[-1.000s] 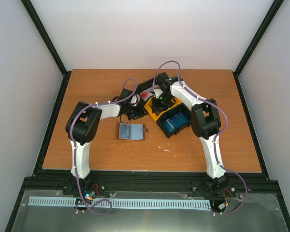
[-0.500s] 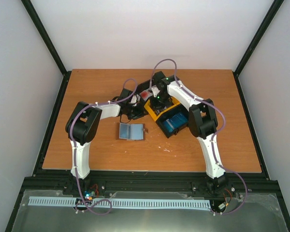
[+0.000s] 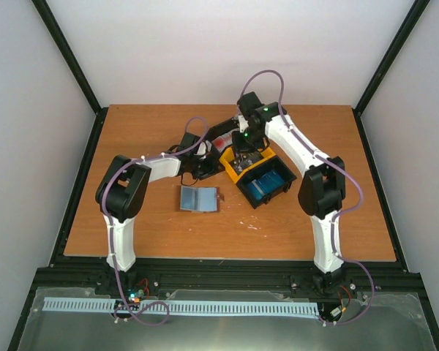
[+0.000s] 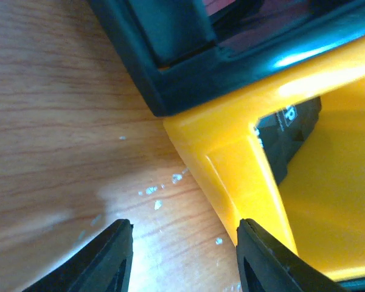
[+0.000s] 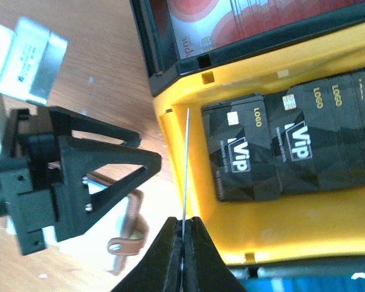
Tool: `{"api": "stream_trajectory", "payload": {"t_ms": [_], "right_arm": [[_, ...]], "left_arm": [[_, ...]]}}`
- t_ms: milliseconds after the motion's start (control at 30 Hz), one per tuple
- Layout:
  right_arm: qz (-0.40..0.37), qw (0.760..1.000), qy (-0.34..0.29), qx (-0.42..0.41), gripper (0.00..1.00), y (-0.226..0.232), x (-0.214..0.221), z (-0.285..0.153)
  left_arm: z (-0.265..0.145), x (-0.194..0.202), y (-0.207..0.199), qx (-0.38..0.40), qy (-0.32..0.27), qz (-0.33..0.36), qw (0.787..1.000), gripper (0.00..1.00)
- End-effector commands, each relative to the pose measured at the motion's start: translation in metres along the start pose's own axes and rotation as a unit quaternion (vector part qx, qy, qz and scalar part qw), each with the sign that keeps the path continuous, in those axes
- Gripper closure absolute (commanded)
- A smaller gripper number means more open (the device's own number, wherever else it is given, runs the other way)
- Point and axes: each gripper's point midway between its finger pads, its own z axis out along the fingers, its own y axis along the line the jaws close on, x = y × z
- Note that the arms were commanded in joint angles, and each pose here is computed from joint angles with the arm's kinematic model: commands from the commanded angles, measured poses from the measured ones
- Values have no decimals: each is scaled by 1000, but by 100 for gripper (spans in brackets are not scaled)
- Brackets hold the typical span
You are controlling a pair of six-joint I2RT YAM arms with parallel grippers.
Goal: Put the credit cards into the card holder
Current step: Pick up the credit card from the storage box.
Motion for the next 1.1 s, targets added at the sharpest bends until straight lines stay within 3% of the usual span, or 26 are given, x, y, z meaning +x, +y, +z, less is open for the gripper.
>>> {"api": "stream_trajectory", "payload": {"t_ms": [0, 300, 500, 600, 700, 800, 933, 1000, 1067], "right_arm": [[93, 995, -8, -24, 97, 14, 7, -38], [177, 958, -23, -226, 97, 77, 27, -87], [287, 891, 24, -350, 97, 100, 65, -94], [333, 874, 25, -354, 97, 96, 80, -88], [352, 866, 31, -354, 97, 97, 94, -78], [363, 856, 39, -366, 97, 106, 104, -74], [342, 871, 20, -353, 97, 111, 109, -65], [317, 884, 11, -344, 97, 110, 108, -57], [282, 899, -8, -334, 97, 109, 106, -49]], "left_arm": [[-30, -10, -26, 11, -38, 29, 999, 49], [-98, 3, -40, -5, -88, 37, 995, 32], [-136, 33, -42, 11, -93, 31, 995, 19], [-152, 49, -44, 33, -88, 23, 995, 14], [-165, 67, -50, 75, -68, -3, 995, 6], [-175, 80, -56, 122, -44, -32, 991, 4], [-180, 87, -52, 127, -40, -38, 990, 2], [-176, 90, -41, 112, -39, -41, 992, 6], [-172, 90, -28, 92, -42, -43, 994, 18]]}}
